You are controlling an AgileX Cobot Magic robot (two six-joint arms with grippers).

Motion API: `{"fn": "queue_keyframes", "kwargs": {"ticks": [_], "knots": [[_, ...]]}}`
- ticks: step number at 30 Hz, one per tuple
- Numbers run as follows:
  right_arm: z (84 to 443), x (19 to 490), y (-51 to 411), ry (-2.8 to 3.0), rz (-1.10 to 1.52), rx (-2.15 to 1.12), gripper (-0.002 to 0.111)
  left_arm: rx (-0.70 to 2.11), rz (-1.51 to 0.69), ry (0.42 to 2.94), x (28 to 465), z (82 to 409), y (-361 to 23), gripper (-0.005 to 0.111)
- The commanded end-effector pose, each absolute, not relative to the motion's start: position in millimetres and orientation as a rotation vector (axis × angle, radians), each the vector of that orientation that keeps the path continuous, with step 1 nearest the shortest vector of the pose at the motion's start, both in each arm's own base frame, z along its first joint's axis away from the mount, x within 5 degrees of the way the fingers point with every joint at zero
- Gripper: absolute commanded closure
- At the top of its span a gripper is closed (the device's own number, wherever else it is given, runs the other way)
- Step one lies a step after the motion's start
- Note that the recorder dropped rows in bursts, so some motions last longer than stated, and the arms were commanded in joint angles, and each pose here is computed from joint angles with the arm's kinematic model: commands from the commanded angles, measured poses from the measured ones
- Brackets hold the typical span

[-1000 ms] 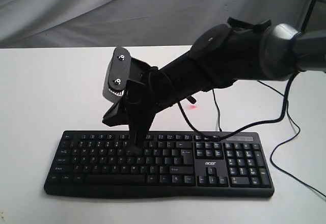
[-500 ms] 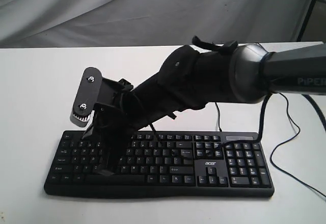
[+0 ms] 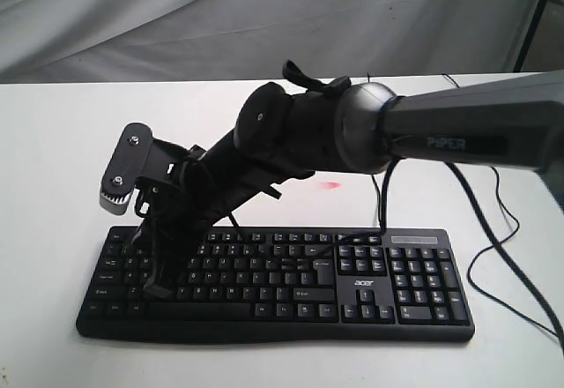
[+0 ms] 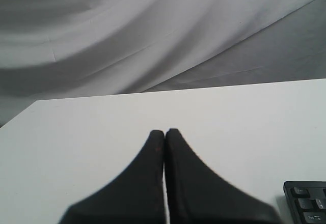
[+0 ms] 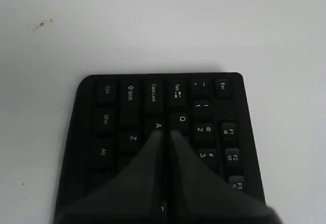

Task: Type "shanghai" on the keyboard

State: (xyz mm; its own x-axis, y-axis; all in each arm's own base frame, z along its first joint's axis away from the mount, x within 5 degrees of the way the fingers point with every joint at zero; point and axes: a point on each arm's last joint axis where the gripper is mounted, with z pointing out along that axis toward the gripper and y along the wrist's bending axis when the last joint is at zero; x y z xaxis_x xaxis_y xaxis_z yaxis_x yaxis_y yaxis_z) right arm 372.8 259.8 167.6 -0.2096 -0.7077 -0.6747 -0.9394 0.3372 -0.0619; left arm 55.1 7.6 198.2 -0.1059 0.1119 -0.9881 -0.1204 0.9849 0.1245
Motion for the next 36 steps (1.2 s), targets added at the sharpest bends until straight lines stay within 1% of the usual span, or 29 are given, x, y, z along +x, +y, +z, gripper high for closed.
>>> {"fn": "queue_keyframes", "kwargs": {"ticks": [1,11,30,36], "knots": [[162.9,382.0,266.5,2.014,0.514,-1.44,0.108,-0.006,0.19,1.667,55.6,196.8,7.4,0.106],[145.9,392.3,276.9,2.046,0.509,-1.473,0.108,-0.006,0.19,1.667,55.6,196.8,7.4,0.106],[145.2,387.7,284.3,2.031,0.489,-1.524,0.108,-0.006,0.19,1.667,55.6,196.8,7.4,0.106],[131.4,389.1,284.4,2.051,0.483,-1.532,0.108,-0.006,0.19,1.667,55.6,196.8,7.4,0.106]]}}
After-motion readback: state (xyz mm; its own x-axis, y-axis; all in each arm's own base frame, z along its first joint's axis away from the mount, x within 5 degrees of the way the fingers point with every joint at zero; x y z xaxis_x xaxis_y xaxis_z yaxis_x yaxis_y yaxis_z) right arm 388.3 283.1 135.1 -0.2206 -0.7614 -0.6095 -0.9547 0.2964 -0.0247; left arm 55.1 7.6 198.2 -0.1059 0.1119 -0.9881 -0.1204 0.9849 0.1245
